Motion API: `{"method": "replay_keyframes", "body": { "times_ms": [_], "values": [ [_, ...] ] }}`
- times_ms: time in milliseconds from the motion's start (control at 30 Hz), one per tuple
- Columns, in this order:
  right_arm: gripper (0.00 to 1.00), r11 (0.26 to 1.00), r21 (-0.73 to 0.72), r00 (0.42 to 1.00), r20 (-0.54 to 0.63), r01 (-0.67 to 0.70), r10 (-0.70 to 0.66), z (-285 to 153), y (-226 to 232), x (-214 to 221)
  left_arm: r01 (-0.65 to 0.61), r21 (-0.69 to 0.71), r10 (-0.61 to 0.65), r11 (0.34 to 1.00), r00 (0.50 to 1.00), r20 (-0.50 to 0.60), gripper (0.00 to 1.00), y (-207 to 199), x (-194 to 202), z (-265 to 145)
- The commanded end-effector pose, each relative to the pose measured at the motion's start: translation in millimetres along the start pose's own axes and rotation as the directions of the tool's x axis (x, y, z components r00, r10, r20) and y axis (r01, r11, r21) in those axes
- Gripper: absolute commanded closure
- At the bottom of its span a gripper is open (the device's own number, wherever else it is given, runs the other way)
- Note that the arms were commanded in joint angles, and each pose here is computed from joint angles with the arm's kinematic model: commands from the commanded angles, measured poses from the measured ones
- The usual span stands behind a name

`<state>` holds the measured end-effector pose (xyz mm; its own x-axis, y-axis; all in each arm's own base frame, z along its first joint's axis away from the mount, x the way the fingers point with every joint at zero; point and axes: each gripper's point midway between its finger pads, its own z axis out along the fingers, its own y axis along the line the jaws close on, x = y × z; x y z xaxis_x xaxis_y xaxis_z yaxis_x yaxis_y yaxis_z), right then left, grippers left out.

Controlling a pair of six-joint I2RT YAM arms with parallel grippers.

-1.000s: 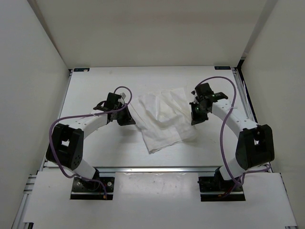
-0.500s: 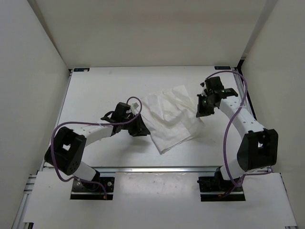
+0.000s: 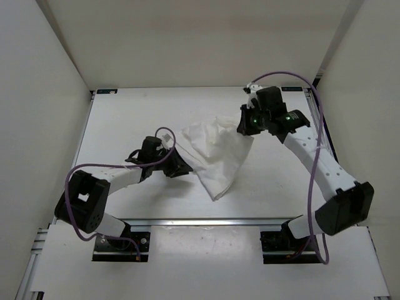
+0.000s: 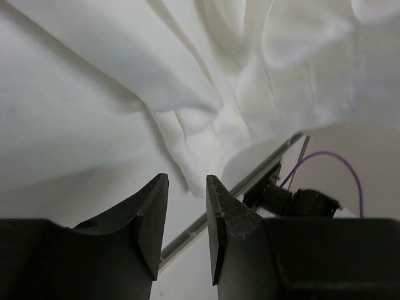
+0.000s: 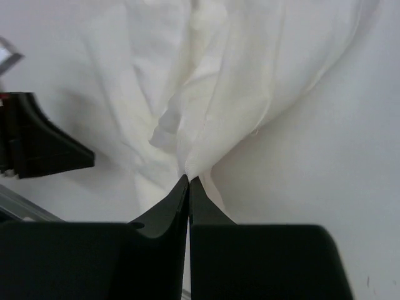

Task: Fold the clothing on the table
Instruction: Flatten the skirt out

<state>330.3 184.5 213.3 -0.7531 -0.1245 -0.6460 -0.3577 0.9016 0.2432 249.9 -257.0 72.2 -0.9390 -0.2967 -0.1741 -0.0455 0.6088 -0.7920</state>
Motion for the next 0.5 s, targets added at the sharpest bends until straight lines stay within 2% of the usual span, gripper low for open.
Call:
{"method": "replay_keyframes", "body": {
  "times_ms": [0, 67, 167, 233, 333, 400, 467],
  "values": [
    [1.0, 0.996, -0.053, 0.941, 0.334, 0.076, -0.054, -60, 28, -80, -0.02, 0.007, 0.019, 1.0, 0.993, 0.12, 0.59, -3, -35, -27],
    [1.0, 0.995, -0.097, 0.95, 0.311, 0.037, -0.005, -57, 25, -82, -0.016, -0.019, 0.018, 1.0, 0.992, 0.127, 0.59, 5, -38, -33],
    [1.0, 0.999, -0.019, 0.964, 0.263, 0.039, -0.032, -39, 14, -66, -0.019, -0.008, 0.019, 1.0, 0.992, 0.121, 0.58, 2, -33, -33],
    [1.0, 0.997, 0.027, 0.941, 0.331, 0.068, -0.073, -52, 20, -74, -0.001, -0.009, 0.002, 1.0, 0.994, 0.114, 0.58, 3, -27, -31],
    [1.0, 0.995, 0.098, 0.914, 0.399, 0.037, -0.073, -61, -2, -87, -0.009, 0.01, 0.008, 1.0, 0.993, 0.114, 0.58, 2, -20, -27],
    [1.0, 0.996, 0.081, 0.944, 0.331, -0.031, 0.003, -50, -18, -75, -0.009, 0.013, 0.008, 1.0, 0.995, 0.101, 0.59, 2, -15, -24],
    [1.0, 0.986, 0.147, 0.959, 0.282, -0.079, 0.035, -38, -44, -61, -0.006, 0.017, 0.004, 1.0, 0.995, 0.099, 0.58, 2, -17, -24]
  ]
}}
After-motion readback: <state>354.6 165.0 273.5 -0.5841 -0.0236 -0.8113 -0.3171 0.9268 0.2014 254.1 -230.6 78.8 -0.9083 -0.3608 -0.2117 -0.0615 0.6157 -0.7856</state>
